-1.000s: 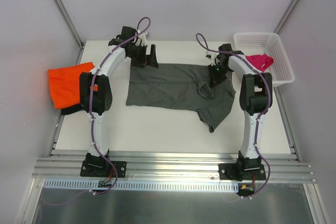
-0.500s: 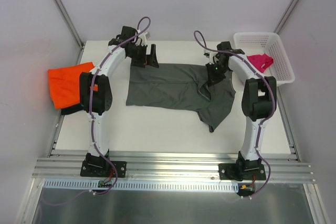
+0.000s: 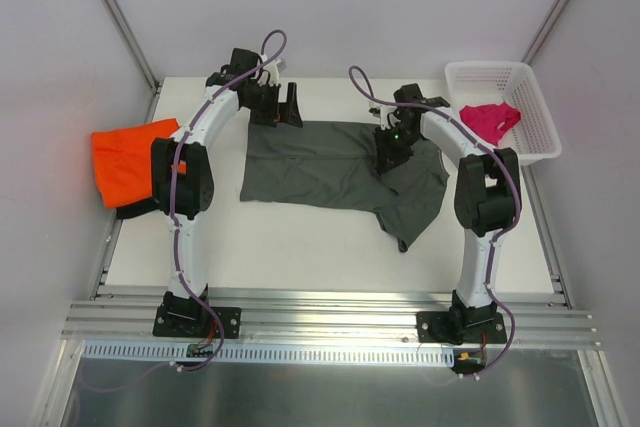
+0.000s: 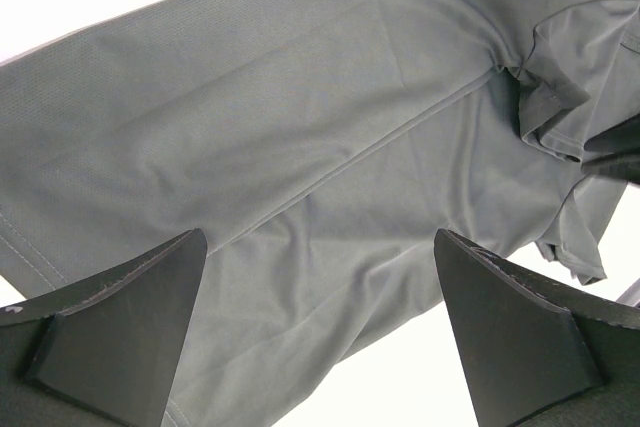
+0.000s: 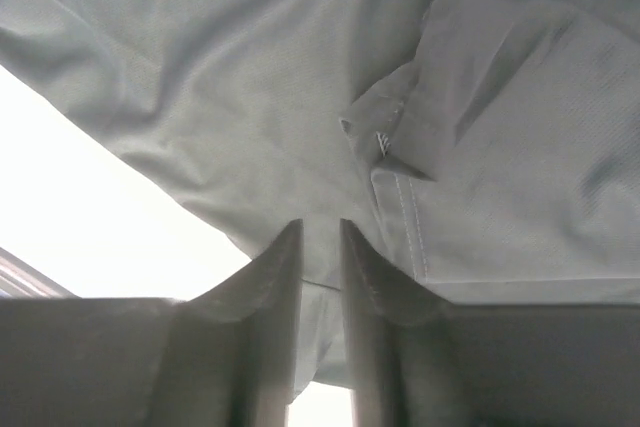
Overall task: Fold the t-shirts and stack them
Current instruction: Fold the flattened tshirt in 1/3 of the way, then grap the side of the flattened tshirt closest away from the robot with both arms
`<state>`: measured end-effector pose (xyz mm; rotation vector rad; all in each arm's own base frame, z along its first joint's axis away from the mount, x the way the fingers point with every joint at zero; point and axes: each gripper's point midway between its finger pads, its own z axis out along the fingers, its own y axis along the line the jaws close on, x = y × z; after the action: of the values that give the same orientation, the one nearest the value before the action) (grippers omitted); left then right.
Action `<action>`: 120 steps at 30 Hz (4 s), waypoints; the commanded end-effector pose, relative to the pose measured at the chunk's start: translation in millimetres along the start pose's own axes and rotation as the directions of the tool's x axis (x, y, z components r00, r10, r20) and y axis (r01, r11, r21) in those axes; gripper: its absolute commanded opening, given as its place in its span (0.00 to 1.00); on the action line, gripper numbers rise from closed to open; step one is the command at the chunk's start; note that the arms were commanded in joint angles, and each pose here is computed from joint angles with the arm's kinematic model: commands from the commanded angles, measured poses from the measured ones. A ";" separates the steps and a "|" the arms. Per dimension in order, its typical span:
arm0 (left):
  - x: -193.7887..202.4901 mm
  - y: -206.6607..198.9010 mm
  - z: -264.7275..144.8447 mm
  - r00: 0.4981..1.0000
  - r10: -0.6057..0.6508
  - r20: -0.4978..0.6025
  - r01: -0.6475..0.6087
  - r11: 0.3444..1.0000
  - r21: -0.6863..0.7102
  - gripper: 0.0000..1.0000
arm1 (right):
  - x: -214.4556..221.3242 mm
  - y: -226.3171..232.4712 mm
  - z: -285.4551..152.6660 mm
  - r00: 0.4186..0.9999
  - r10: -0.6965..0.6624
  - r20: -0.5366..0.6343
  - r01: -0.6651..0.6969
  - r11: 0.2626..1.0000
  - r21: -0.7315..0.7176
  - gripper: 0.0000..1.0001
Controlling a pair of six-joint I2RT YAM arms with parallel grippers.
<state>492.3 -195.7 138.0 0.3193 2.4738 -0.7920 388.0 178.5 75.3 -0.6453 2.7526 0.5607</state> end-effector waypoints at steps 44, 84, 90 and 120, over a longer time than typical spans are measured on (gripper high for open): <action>-7.6 87.8 47.7 0.999 -0.035 0.001 0.035 0.991 -0.130 0.99 | -69.5 -161.6 -20.2 0.918 0.309 0.249 -0.340 0.936 0.091 0.52; -73.8 91.0 38.0 0.979 0.099 0.179 -0.041 0.952 -0.303 0.99 | -149.5 -193.1 -65.7 0.845 0.188 0.500 -0.294 0.945 0.141 0.67; -122.3 33.6 -61.7 0.917 0.235 0.323 -0.106 0.923 -0.370 0.99 | -147.9 -133.5 -159.1 0.800 0.121 0.588 -0.242 0.961 0.131 0.70; 155.1 18.4 -102.4 0.958 -0.253 -0.138 0.229 0.959 -0.169 0.73 | 219.7 37.5 -76.0 0.877 0.472 -0.095 -0.475 0.880 -0.011 0.42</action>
<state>327.5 -100.2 102.8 0.0370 2.7762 -0.6040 167.1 94.3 84.8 0.0106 3.0037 0.7029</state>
